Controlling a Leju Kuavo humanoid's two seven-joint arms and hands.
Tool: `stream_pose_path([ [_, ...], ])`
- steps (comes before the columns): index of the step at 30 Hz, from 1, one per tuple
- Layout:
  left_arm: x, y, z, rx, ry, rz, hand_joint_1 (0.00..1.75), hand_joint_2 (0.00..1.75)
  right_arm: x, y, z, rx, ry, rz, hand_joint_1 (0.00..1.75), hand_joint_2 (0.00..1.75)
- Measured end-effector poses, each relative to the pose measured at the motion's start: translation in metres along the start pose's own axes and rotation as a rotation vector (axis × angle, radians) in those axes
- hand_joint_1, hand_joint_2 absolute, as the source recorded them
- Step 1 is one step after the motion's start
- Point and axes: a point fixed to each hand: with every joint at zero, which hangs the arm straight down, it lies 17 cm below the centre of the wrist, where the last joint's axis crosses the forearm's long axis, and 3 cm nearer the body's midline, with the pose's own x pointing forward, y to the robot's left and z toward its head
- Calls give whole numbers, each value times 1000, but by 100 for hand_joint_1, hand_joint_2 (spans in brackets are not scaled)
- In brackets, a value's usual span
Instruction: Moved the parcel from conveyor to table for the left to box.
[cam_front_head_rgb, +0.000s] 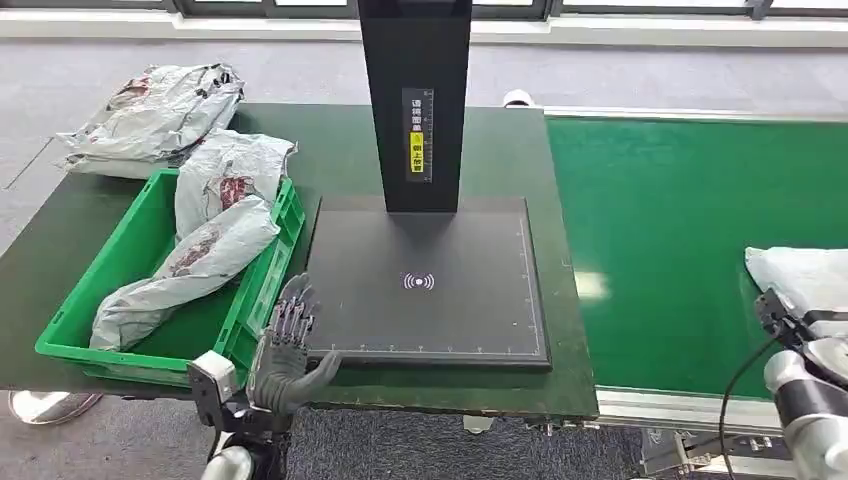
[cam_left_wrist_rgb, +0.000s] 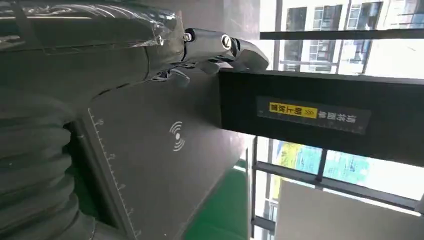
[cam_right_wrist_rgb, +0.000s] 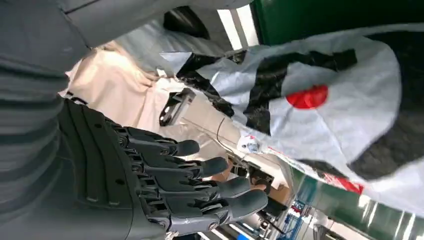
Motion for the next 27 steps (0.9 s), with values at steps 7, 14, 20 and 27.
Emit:
stream_pose_path([
  [7,-13,14,8,35,45,-2,0,175,-10,14,0,45,17,69,0,175],
  [14,-28,21,11,55,104,13,0,175,-15,19,0,60,24,116,0,175],
  [20,-40,32,15,87,146,30,0,175,-16,19,0,62,23,138,0,175],
  [27,-46,41,18,116,169,49,0,175,-15,16,0,54,22,151,175,175],
])
